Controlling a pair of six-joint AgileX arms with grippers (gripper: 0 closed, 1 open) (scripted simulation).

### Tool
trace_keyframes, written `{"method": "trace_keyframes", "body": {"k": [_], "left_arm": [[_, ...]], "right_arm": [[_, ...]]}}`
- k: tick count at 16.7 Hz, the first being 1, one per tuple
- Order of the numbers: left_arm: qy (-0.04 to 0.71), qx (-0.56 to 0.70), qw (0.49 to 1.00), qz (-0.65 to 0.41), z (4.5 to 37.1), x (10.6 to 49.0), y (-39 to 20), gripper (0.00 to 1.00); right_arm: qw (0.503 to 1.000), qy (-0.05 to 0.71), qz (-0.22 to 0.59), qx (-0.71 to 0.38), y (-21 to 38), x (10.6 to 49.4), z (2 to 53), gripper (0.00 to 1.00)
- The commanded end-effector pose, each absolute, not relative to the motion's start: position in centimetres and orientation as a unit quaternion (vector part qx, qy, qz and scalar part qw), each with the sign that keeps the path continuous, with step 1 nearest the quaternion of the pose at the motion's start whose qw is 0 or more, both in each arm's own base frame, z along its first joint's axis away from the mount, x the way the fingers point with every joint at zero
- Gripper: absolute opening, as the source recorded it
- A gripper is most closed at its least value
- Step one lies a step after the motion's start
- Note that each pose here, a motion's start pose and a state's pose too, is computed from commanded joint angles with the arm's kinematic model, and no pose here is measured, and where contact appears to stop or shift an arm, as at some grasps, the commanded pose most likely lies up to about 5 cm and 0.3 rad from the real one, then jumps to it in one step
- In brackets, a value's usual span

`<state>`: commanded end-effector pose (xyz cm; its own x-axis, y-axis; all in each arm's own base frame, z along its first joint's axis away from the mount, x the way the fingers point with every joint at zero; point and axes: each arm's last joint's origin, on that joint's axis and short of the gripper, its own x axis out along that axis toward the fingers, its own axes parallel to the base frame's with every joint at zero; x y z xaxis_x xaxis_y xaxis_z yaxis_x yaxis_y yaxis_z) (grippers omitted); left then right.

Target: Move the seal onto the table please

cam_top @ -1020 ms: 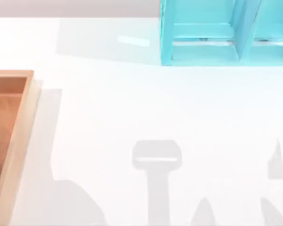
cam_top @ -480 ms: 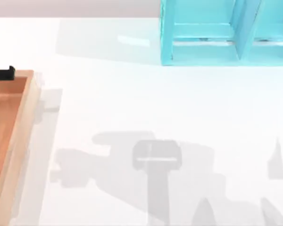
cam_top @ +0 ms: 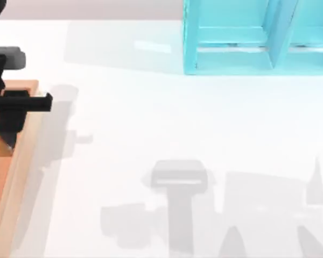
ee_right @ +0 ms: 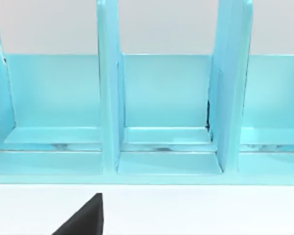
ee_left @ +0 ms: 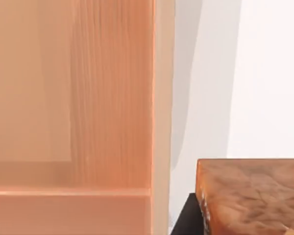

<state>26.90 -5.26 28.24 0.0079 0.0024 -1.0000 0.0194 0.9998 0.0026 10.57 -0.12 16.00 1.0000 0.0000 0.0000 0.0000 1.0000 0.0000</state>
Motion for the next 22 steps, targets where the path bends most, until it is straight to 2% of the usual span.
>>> {"method": "trace_keyframes", "body": {"k": [5,8,11,15,22], "left_arm": [[0.705,0.008,0.71,-0.006,28.2,26.9,-5.2,0.0],[0.706,0.015,0.708,-0.013,27.9,28.2,-6.9,0.0],[0.72,0.027,0.694,-0.003,26.2,30.9,-10.3,0.0],[0.74,0.04,0.671,0.029,22.4,34.1,-15.5,0.0],[0.709,0.018,0.704,-0.006,18.1,35.6,-27.5,0.0]], "right_arm": [[1.0,0.0,0.0,0.0,-0.1,10.6,16.0,1.0],[1.0,0.0,0.0,0.0,-0.1,10.6,16.0,1.0],[1.0,0.0,0.0,0.0,-0.1,10.6,16.0,1.0],[1.0,0.0,0.0,0.0,-0.1,10.6,16.0,1.0],[1.0,0.0,0.0,0.0,-0.1,10.6,16.0,1.0]]}}
